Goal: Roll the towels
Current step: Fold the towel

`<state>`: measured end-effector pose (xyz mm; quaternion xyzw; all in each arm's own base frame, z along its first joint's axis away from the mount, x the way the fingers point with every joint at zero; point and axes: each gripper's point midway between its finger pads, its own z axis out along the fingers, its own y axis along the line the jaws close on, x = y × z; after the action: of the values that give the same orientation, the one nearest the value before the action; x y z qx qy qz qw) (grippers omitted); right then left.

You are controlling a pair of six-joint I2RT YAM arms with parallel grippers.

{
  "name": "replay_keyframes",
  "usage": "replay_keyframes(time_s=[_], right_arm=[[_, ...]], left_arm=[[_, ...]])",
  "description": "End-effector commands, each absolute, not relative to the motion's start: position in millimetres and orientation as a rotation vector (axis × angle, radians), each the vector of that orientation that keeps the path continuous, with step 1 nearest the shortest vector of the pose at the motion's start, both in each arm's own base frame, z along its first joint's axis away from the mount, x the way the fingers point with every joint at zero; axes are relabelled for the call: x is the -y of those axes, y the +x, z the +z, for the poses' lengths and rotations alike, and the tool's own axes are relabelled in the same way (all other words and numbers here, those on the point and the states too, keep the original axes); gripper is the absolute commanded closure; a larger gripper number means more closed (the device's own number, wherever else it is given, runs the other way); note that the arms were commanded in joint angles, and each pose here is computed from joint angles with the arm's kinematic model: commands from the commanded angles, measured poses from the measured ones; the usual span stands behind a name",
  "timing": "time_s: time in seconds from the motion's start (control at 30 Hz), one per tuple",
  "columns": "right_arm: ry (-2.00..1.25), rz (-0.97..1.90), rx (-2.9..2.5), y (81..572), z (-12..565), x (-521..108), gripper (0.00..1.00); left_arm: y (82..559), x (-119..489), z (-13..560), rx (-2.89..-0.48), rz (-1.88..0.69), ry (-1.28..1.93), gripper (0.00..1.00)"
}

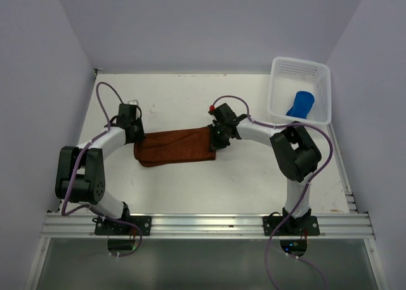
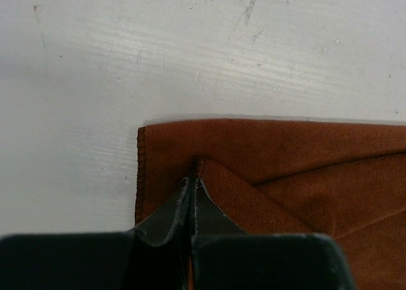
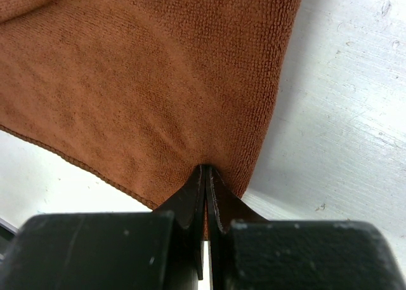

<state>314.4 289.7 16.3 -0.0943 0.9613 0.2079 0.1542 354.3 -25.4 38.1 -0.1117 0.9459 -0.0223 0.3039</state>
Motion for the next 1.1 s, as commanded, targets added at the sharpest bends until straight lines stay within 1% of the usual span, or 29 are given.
replay_keyframes(time_s=[0.0, 0.27, 0.4, 0.5, 0.53, 0.63, 0.67, 0.73, 0.87, 1.07], right_arm=[[-0.293, 0.493, -2.844, 301.3, -22.6, -273.7, 1.0], [-0.297, 0.49, -2.85, 298.8, -23.1, -273.4, 1.0], [-0.296, 0.487, -2.851, 298.1, -23.1, -271.7, 1.0], [-0.298, 0.483, -2.853, 297.3, -23.1, -270.8, 1.0], [-0.298, 0.483, -2.851, 297.3, -22.9, -270.8, 1.0], [-0.298, 0.483, -2.851, 297.5, -22.6, -270.9, 1.0], [-0.298, 0.483, -2.853, 297.0, -23.0, -270.6, 1.0], [-0.3, 0.484, -2.849, 297.7, -22.0, -271.0, 1.0], [-0.302, 0.481, -2.853, 297.2, -23.7, -270.6, 1.0], [-0.307, 0.48, -2.857, 296.8, -25.6, -270.5, 1.0]], left_arm=[[364.9, 15.9, 44.2, -2.467, -0.017, -0.324, 1.0], [363.1, -6.6, 56.7, -2.39, 0.107, -0.445, 1.0], [365.4, -5.5, 66.6, -2.342, 0.064, -0.457, 1.0], [366.6, 0.6, 66.8, -2.352, 0.023, -0.423, 1.0], [366.7, 1.6, 66.4, -2.356, 0.01, -0.421, 0.96], [366.0, 8.1, 66.3, -2.357, -0.035, -0.405, 0.81], [365.9, 9.7, 66.5, -2.358, -0.047, -0.401, 0.74], [365.4, 10.0, 64.0, -2.364, -0.047, -0.4, 0.69], [365.9, 17.2, 57.3, -2.387, -0.096, -0.384, 0.67], [368.0, 26.8, 47.6, -2.415, -0.157, -0.364, 0.68]])
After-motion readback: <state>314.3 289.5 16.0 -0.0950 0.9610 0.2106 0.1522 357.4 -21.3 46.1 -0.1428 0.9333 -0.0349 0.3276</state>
